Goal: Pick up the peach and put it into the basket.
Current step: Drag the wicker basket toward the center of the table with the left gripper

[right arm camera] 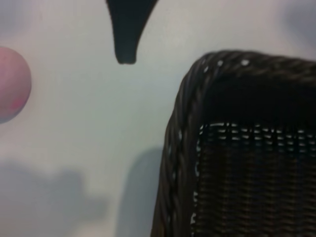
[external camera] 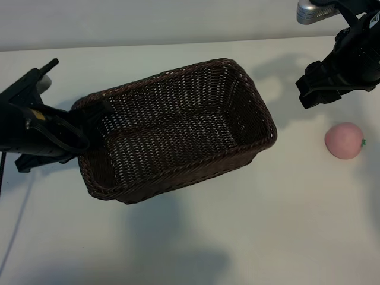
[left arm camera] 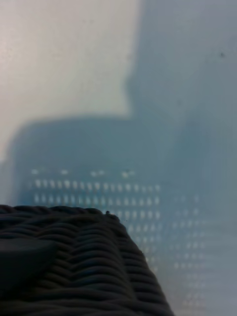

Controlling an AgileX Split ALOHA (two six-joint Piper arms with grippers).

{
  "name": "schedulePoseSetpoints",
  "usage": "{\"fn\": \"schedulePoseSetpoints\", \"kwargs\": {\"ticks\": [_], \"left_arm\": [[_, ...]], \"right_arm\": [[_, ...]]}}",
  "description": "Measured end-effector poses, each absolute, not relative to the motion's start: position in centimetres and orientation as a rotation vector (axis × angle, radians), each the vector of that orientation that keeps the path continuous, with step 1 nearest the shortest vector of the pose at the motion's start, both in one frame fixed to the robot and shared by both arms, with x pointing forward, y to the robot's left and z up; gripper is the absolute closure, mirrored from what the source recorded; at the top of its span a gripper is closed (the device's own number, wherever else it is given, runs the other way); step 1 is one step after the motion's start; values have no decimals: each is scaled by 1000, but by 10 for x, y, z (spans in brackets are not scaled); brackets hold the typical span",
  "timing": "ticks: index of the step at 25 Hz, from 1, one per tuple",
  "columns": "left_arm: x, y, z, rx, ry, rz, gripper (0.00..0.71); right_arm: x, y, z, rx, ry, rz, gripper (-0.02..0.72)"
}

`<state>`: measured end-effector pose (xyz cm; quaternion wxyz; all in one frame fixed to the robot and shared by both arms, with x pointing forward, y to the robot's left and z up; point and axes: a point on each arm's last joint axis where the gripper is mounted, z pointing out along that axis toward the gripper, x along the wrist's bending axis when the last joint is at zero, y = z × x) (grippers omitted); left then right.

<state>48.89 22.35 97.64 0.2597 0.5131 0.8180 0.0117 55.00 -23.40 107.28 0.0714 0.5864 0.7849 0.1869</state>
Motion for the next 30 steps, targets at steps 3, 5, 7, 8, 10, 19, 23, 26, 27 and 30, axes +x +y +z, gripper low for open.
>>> {"fn": "schedulePoseSetpoints", "kwargs": {"ticks": [3, 5, 7, 8, 10, 19, 23, 26, 27, 30], "left_arm": [[488, 231, 982, 1384, 2205, 49, 550], [489, 236, 986, 1413, 2193, 60, 550], [493, 238, 993, 1454, 2172, 66, 550], [495, 238, 997, 1481, 2156, 68, 550], [500, 238, 1007, 1528, 2117, 78, 550], [522, 231, 1052, 1713, 1930, 124, 550], [534, 228, 1053, 1751, 1928, 105, 550], [542, 227, 1052, 1757, 1919, 111, 550], [544, 226, 1050, 1757, 1917, 114, 550], [552, 225, 1041, 1749, 1932, 102, 550]], "right_arm": [[550, -234, 1073, 1763, 2360, 562, 108], [550, -234, 1073, 1763, 2360, 562, 108], [550, -234, 1073, 1765, 2360, 565, 108], [550, -234, 1073, 1766, 2360, 567, 108], [550, -234, 1073, 1767, 2360, 568, 108], [550, -233, 1073, 1772, 2362, 571, 108], [549, -233, 1073, 1777, 2369, 567, 108], [549, -233, 1073, 1779, 2372, 563, 108], [549, -233, 1073, 1778, 2372, 564, 108], [549, -233, 1073, 1778, 2372, 564, 108]]}}
